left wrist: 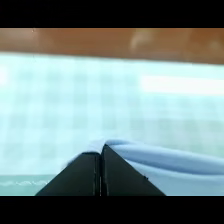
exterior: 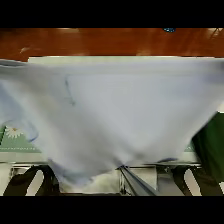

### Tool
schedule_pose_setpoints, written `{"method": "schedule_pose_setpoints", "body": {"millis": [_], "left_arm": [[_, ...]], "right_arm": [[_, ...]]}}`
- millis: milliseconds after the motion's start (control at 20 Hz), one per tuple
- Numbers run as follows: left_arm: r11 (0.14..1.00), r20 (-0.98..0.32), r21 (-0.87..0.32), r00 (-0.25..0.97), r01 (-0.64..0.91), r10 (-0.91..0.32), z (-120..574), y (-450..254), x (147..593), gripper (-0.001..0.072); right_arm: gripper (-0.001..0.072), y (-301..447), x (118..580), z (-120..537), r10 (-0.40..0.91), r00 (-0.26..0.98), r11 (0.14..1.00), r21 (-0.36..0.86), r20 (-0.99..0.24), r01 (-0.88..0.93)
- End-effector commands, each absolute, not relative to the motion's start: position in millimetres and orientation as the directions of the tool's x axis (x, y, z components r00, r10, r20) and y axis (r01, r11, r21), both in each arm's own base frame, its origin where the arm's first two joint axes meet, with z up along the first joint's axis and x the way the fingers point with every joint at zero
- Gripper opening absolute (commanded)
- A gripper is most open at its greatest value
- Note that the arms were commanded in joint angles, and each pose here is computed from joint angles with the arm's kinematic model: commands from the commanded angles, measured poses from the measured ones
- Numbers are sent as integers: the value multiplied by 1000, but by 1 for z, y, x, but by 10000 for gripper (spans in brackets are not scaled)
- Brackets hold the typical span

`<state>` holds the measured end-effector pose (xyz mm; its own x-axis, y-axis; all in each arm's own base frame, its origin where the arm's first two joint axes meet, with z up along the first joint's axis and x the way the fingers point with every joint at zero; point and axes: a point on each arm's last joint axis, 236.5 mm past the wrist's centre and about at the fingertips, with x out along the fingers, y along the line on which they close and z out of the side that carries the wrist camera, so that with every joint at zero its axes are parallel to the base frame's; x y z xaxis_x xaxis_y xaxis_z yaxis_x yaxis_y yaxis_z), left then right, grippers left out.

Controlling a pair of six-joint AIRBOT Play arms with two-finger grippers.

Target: Fold the shirts.

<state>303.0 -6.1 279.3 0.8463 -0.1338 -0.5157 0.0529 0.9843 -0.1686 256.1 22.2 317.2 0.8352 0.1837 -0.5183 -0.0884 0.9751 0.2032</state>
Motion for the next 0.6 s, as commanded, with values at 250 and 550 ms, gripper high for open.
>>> {"method": "schedule_pose_setpoints", "body": {"millis": [250,550], "left_arm": [[951,-692,-309,690,-19,-211,103,5,507,27],[900,-769,-421,570,-114,-288,23,-10,590,27]], "right_arm": [[18,21,450,111,406,614,873,486,-676,-43],[18,12,561,22,479,504,801,593,-719,85]]}}
